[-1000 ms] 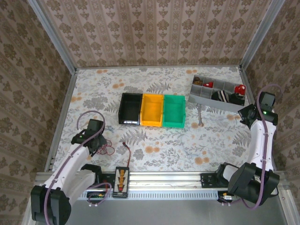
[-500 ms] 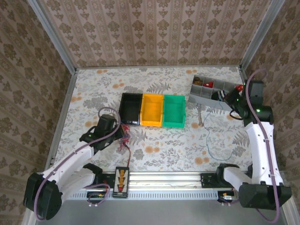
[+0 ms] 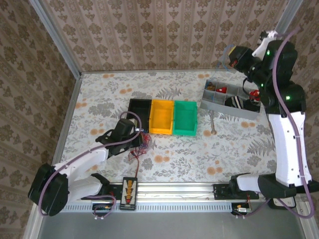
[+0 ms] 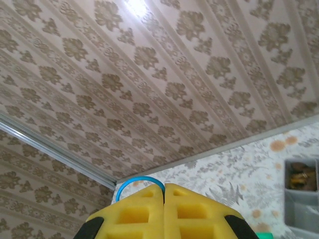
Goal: Untangle the cables
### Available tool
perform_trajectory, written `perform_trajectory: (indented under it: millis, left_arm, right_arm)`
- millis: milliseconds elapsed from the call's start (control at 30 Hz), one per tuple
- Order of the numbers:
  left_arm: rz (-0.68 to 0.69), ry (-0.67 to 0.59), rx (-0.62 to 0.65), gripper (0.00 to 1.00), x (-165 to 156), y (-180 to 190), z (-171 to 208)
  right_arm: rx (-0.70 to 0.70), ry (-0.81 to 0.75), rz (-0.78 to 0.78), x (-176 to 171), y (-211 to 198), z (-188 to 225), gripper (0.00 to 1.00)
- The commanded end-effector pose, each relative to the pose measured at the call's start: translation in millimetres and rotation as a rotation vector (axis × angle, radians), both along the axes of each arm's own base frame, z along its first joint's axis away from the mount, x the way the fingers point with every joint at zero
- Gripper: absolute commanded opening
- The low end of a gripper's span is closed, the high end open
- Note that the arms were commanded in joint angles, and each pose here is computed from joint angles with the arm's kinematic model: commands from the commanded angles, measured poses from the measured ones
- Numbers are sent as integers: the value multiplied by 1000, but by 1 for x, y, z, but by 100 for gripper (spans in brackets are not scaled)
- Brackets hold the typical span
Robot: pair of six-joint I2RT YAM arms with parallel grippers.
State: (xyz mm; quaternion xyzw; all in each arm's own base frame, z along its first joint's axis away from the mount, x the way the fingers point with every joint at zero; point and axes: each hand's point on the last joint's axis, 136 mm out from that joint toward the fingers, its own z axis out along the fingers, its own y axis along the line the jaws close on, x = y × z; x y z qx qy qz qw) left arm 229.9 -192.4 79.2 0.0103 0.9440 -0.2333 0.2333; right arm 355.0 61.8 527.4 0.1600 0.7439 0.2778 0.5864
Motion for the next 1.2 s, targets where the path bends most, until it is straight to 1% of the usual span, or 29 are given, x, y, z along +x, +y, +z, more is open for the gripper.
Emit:
perform_trajectory:
  millis: [0,33,233,433,567,633,833,867,933,1033,1100,1167]
  left_arm:
    - [-7,-23,7,0,10,-9,9]
    - [-6,-20,17,0,12,-9,8]
    - [-9,7,57,0,16,-12,2]
    - [-8,13,72,0,19,-13,1]
    - [-7,15,73,0,19,-14,0]
    - [-8,18,72,0,19,-14,0]
    - [-16,26,79,0,17,-14,-2]
    - [-15,25,80,0,17,-14,-1]
    - [-16,26,82,0,17,-14,-2]
    - [-18,28,81,0,16,-15,-2]
    - [-19,30,82,0,17,-15,-2]
    - [-21,27,83,0,17,-15,-3]
  right_arm:
    - [-9,-94,51,-5,12,37,0]
    - [-10,-87,68,5,19,36,0]
    - [-34,-108,149,17,47,43,0]
    - [-63,-81,158,22,54,35,0]
    - [-89,-15,163,23,57,7,0]
    - [-95,36,157,26,57,-16,0]
    - [-113,204,142,30,58,-101,0]
    - [-114,206,139,26,57,-105,0]
    - [-125,239,130,27,56,-122,0]
    - [-147,270,116,32,54,-137,0]
    - [-158,274,106,36,53,-140,0]
    - [-157,247,103,38,53,-129,0]
